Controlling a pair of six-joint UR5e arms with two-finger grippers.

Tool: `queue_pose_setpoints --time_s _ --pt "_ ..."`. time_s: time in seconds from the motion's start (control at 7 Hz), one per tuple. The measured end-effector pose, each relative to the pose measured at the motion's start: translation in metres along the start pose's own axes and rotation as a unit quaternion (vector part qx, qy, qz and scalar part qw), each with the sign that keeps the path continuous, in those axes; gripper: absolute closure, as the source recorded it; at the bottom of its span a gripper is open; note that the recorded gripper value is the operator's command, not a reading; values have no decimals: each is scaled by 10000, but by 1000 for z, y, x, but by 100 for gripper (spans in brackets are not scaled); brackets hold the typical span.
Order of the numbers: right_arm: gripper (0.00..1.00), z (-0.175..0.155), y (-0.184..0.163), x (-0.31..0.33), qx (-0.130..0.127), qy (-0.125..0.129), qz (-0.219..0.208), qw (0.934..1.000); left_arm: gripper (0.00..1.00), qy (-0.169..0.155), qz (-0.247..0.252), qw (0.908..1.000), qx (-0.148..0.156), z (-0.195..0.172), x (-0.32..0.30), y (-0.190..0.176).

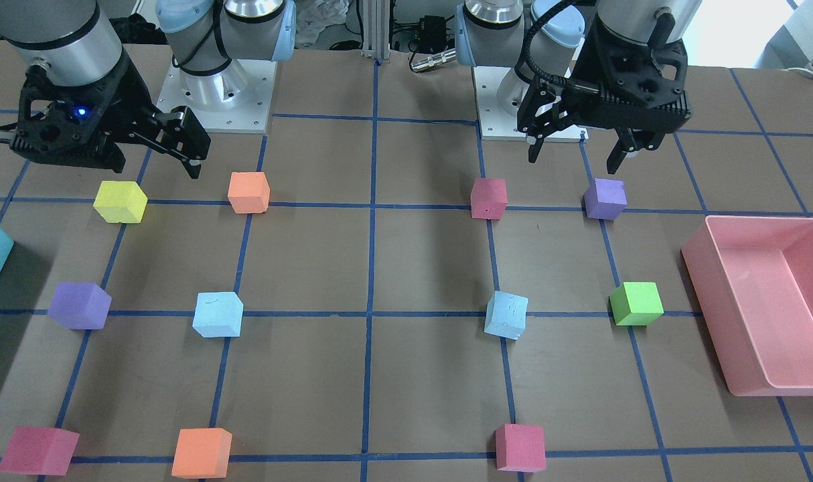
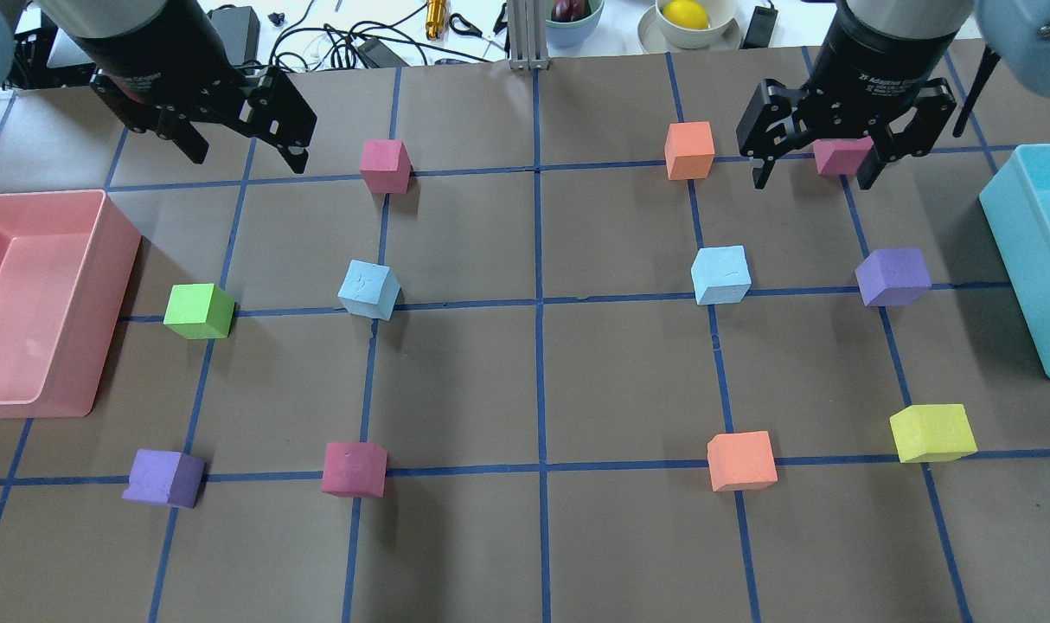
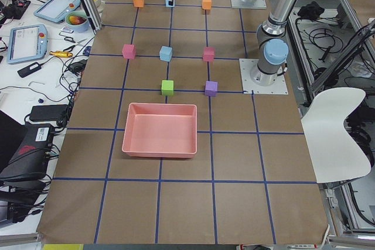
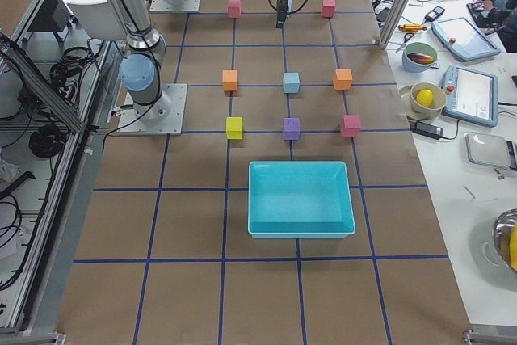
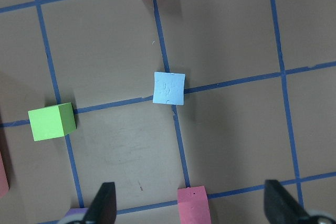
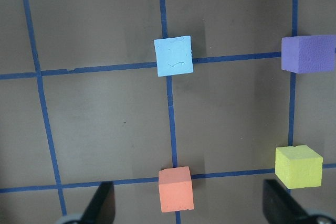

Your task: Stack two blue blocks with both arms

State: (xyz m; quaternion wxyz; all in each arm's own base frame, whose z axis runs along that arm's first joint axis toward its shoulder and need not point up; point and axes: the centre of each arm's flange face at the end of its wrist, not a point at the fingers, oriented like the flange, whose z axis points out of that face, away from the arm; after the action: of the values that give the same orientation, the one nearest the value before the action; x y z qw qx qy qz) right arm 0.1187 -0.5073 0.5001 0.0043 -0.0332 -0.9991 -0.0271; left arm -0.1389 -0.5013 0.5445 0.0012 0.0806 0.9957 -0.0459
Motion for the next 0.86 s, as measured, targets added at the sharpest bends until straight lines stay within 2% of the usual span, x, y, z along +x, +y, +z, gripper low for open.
queue_pose_setpoints --time_s 0.86 --pt "0 2 0 1 -23 7 6 10000 0 -5 4 10000 10 2 0 0"
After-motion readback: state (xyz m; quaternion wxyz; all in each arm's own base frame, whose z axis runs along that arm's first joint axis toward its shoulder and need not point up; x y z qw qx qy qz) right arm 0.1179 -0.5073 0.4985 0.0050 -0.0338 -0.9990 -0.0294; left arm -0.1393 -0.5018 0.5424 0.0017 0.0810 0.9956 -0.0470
